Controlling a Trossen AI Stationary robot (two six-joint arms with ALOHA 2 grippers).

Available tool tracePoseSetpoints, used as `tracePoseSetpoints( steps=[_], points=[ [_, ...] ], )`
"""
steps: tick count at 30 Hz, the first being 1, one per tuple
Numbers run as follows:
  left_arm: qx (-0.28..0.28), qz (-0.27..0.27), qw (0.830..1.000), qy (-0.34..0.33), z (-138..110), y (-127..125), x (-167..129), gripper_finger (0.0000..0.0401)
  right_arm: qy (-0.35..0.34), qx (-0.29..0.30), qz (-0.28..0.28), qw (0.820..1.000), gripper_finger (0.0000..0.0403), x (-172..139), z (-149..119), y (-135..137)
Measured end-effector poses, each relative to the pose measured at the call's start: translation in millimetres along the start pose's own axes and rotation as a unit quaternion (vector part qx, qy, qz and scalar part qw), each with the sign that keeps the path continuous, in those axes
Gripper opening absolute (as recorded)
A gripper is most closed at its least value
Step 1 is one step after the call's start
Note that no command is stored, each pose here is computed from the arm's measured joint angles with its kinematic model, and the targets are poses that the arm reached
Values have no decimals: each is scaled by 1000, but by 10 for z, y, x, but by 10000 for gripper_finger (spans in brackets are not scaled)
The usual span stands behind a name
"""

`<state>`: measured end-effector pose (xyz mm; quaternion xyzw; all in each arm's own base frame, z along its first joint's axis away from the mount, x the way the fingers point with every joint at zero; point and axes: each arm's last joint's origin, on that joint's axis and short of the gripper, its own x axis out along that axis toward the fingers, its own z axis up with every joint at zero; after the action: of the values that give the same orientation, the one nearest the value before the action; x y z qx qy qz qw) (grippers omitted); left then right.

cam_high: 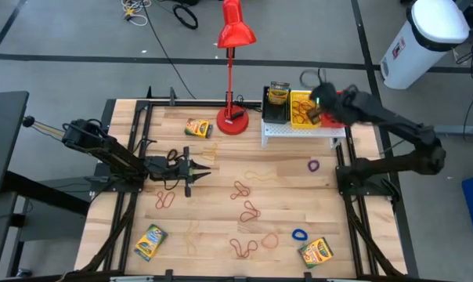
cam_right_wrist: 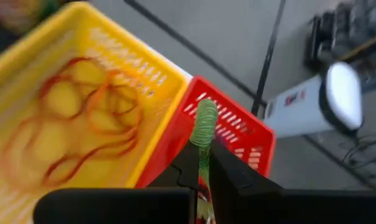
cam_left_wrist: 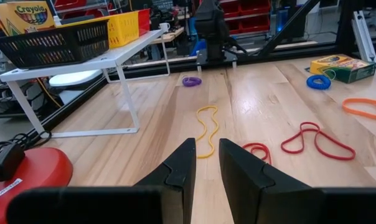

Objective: Pick & Place Office Desk Supplies
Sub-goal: Put the right green spring keychain into the red bin, then put the bottom yellow rubber band into the yellow bin

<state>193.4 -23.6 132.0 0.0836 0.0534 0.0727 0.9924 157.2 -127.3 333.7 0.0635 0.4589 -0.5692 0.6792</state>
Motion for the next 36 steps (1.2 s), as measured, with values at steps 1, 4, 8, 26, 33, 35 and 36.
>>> tracePoseSetpoints(
  steps=[1, 4, 8, 26, 33, 35, 36],
  points=[
    [0, 0, 1000, 0, 0, 0, 0, 78, 9, 7, 2, 1000, 18, 85, 42, -41],
    [0, 0, 1000, 1, -3, 0, -1, 78, 52, 25, -10, 998, 18, 317, 87, -168],
    [2, 0, 1000, 2, -5, -1, 0, 78, 107, 34, -10, 994, 19, 530, 86, -226],
    [4, 0, 1000, 3, -6, -1, 0, 78, 105, 33, -17, 994, 136, 579, 113, -198],
    [-7, 0, 1000, 3, -6, -1, 0, 78, 107, 33, -17, 994, 148, 570, 115, -203],
    [-11, 0, 1000, 3, -5, -1, 0, 78, 106, 37, -19, 994, 150, 559, 124, -212],
    [-11, 0, 1000, 3, -6, -1, 0, 78, 108, 39, -20, 993, 151, 550, 124, -217]
  ],
)
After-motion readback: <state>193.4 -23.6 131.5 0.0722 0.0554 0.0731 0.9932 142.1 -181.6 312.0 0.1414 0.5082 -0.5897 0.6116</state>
